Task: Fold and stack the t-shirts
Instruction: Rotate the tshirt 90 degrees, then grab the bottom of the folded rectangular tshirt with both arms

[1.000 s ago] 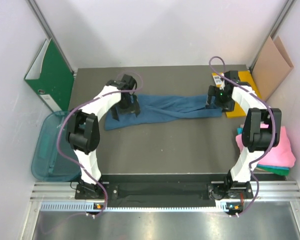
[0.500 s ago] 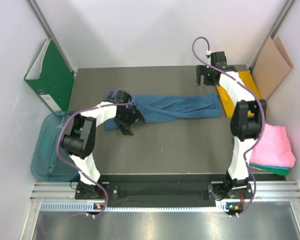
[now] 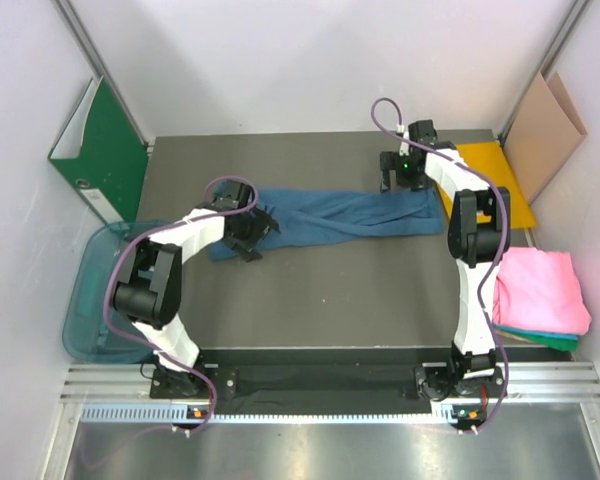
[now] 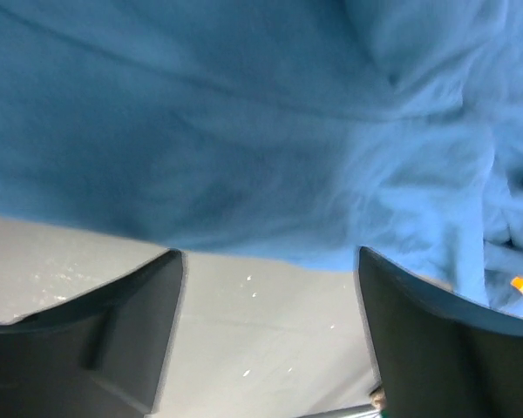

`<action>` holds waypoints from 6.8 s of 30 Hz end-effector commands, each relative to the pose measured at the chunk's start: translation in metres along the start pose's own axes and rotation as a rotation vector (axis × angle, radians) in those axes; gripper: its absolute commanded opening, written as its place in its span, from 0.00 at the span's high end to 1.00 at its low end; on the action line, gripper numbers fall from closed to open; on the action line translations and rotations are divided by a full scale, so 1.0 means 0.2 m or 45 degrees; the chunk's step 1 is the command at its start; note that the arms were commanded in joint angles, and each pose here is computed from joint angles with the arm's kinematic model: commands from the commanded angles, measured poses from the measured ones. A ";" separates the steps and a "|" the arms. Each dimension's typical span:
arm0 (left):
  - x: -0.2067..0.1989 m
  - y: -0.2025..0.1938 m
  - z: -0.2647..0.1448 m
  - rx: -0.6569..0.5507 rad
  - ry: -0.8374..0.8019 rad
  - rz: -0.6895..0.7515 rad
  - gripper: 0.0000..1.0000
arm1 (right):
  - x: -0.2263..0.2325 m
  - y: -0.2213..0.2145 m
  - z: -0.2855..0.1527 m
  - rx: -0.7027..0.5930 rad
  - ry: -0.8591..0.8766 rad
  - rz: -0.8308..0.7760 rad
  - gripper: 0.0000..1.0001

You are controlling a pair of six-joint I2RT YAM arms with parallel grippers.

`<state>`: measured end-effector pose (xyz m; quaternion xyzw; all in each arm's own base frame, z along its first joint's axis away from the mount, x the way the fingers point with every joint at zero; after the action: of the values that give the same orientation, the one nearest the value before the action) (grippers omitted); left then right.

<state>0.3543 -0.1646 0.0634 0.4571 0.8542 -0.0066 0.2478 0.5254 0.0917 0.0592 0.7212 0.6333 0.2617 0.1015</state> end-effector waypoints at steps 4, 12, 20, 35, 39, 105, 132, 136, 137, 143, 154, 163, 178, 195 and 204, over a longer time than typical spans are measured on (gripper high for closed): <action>-0.01 0.15 0.12 -0.026 0.108 -0.037 0.80 | -0.01 -0.08 -0.04 0.059 -0.034 -0.011 0.06; 0.06 0.28 0.20 -0.029 0.341 0.034 1.00 | -0.09 -0.31 -0.11 0.234 -0.136 0.024 0.96; -0.08 0.62 0.26 -0.131 0.317 0.136 1.00 | -0.03 -0.62 -0.29 0.430 -0.122 0.015 1.00; -0.79 0.86 0.43 -0.051 -0.493 0.226 0.32 | 0.32 -1.02 -0.76 0.689 0.102 -0.049 0.24; -0.73 0.74 0.21 -0.083 -0.546 0.352 0.16 | 0.36 -0.82 -0.76 0.494 0.114 -0.074 0.00; 0.36 -0.75 -0.58 0.489 0.192 0.885 0.31 | 0.97 -0.15 0.00 0.120 0.501 0.100 0.02; 0.37 -0.84 -0.51 0.362 0.257 1.093 0.33 | 0.72 0.24 0.20 -0.196 0.403 0.372 1.00; 0.39 -0.91 -0.44 0.406 0.261 1.094 0.40 | 0.63 0.31 0.19 -0.215 0.402 0.417 1.00; 0.37 -0.91 -0.41 0.394 0.243 1.089 0.41 | 0.63 0.31 0.18 -0.216 0.408 0.415 1.00; 0.32 -0.87 -0.30 0.342 0.289 1.115 0.39 | 0.60 0.31 0.20 -0.196 0.417 0.424 0.99; 0.19 -0.76 -0.22 0.231 0.342 1.195 0.36 | 0.57 0.22 0.24 -0.125 0.408 0.406 0.99; 0.36 -0.72 -0.12 0.330 0.528 1.087 1.00 | 0.53 0.16 0.26 -0.079 0.392 0.403 0.99; 0.59 -0.70 -0.36 0.306 0.665 0.970 1.00 | 0.46 0.22 0.30 -0.116 0.368 0.430 0.99; 0.38 -0.65 -0.38 0.202 0.481 0.988 0.01 | 0.41 0.20 0.21 -0.107 0.372 0.348 0.51; 0.15 -0.55 -0.42 0.000 0.225 1.040 0.01 | 0.46 -0.20 -0.38 0.016 0.474 0.217 0.00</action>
<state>0.1948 -0.1681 0.0928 0.7528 0.6387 0.1168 0.1083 0.5036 0.1633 0.0756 0.7583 0.5408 0.3632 -0.0246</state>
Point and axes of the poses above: each gripper's point midway between its finger pads, its own z axis out along the fingers, its own x axis along the line the jaws close on, y = z × x, the point moved 1 cm from there along -z, back along the fingers, and after that the axes turned 14 degrees about z, right-handed, at the moved point
